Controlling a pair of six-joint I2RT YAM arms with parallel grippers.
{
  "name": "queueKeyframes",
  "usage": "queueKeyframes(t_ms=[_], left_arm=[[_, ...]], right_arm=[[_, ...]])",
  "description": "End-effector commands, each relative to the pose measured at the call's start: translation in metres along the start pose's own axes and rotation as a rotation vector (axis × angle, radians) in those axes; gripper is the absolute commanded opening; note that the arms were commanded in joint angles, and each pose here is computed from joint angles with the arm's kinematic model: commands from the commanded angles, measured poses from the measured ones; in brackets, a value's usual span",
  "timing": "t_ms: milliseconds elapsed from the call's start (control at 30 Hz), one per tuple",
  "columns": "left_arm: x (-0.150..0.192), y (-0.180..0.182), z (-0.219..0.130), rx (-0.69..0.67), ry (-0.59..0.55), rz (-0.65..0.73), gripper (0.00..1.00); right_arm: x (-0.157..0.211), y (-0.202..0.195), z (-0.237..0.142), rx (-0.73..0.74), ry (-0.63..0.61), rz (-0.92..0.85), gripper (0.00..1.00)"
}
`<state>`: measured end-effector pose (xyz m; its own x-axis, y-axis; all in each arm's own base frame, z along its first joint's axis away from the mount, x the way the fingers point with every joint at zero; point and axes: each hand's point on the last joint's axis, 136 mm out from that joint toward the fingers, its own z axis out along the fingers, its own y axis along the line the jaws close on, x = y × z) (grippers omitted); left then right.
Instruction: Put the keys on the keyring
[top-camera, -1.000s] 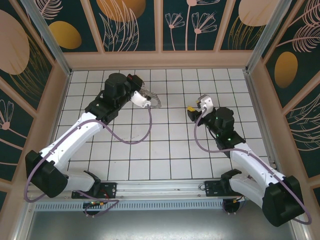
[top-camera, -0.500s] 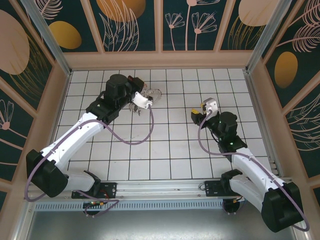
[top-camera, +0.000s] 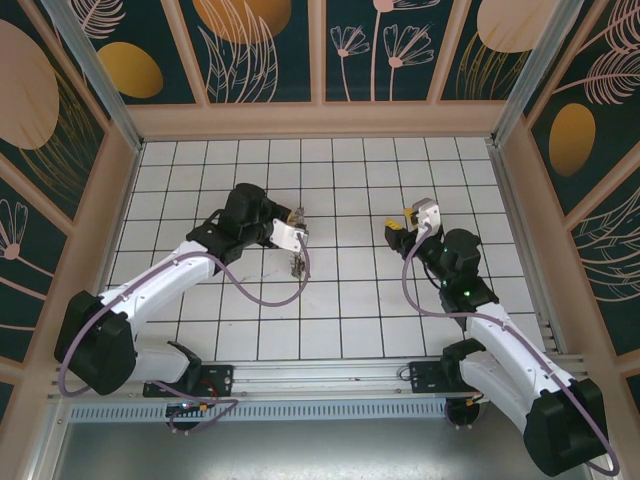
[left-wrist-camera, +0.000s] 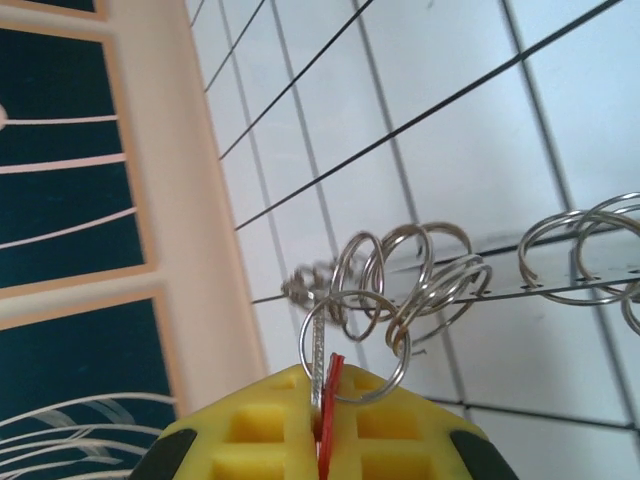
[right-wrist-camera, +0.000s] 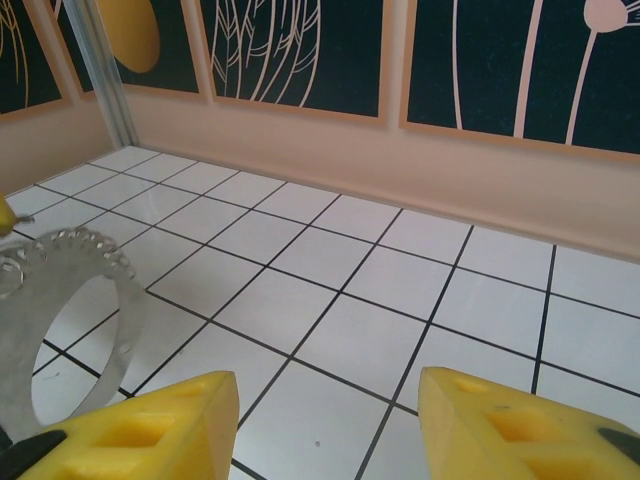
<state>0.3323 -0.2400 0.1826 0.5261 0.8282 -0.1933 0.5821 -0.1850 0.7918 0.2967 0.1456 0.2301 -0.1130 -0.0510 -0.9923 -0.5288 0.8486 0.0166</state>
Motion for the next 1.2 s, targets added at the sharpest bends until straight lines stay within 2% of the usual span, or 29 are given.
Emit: queueKeyframes(t_ms=[0, 100, 400, 533, 800, 900, 1000, 1133, 1167], left_arm=[[-0.022, -0.019, 0.009, 0.043, -0.119, -0.145, 0.0], [-0.031, -0.04, 0.018, 0.09, -0.152, -0.179, 0.0], [-0.016, -0.09, 0.041, 0.199, -0.08, -0.338, 0.0], [-0.02, -0.102, 0.045, 0.242, -0.097, -0.414, 0.07], [-0.038, -0.115, 0.06, 0.337, -0.131, -0.534, 0.12], [-0.057, -0.112, 0.069, 0.389, -0.142, -0.64, 0.12], [-0.07, -0.1, 0.086, 0.443, -0.104, -0.814, 0.12], [-0.075, -0.095, 0.097, 0.49, -0.025, -0.924, 0.15], [-0.078, -0.095, 0.098, 0.511, -0.022, -0.94, 0.18]], right_arm=[[0.002, 0.001, -0.002, -0.01, 0.004, 0.025, 0.51], [0.002, 0.001, -0.002, -0.01, 0.006, 0.032, 0.51], [0.01, -0.002, -0.005, 0.009, 0.043, 0.016, 0.51], [0.012, -0.008, -0.007, 0.047, 0.029, 0.03, 0.51], [0.021, -0.019, -0.008, 0.093, 0.004, 0.091, 0.51], [0.025, -0.023, -0.008, 0.105, 0.004, 0.105, 0.51], [0.029, -0.028, -0.008, 0.123, 0.009, 0.12, 0.51], [0.03, -0.034, -0.009, 0.145, 0.001, 0.137, 0.51], [0.031, -0.036, -0.009, 0.152, -0.003, 0.143, 0.51]])
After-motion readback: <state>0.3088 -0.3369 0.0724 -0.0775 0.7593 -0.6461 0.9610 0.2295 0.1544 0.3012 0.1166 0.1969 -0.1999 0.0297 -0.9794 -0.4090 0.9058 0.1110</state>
